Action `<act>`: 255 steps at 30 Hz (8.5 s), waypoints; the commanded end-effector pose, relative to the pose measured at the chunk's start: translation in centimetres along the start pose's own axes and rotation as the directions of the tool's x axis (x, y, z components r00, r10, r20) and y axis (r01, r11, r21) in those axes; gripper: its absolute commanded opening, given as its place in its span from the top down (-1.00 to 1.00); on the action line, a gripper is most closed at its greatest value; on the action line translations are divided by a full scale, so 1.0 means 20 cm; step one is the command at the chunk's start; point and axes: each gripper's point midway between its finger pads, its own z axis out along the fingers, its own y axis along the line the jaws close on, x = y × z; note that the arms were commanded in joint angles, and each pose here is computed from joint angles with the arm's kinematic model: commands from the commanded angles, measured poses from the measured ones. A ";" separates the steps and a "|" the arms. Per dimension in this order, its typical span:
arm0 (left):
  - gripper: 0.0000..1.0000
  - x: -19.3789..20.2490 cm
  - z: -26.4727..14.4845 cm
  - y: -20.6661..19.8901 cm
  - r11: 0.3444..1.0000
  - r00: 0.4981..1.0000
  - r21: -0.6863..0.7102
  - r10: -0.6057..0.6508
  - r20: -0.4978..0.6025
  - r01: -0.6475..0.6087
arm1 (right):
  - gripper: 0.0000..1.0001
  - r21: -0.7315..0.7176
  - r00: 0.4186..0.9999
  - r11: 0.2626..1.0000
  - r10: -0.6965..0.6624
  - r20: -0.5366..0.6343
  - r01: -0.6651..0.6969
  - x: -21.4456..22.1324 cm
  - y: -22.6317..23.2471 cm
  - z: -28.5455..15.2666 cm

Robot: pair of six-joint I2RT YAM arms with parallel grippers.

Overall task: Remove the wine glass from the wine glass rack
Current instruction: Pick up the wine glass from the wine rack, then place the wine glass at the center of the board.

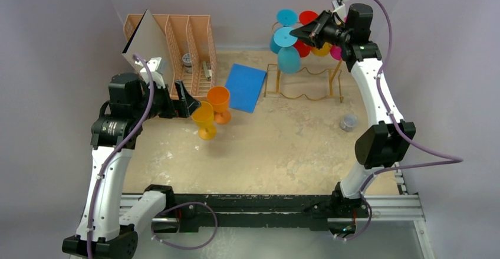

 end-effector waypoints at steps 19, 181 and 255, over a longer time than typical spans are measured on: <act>-1.00 -0.04 -0.02 -0.08 0.996 1.000 0.087 0.013 0.006 -0.013 | 1.00 0.012 0.999 0.999 -0.045 -0.018 0.045 0.05 0.03 -0.05; 1.00 0.10 0.18 -0.78 0.684 0.990 0.730 -0.096 0.099 -0.006 | 1.00 -0.440 0.906 0.883 -0.313 -0.286 0.166 1.49 0.21 -0.25; -0.07 0.17 0.16 -0.83 0.656 0.998 0.753 0.065 0.009 -0.050 | 1.00 -0.575 0.846 0.761 -0.491 -0.206 0.301 1.57 0.19 -0.33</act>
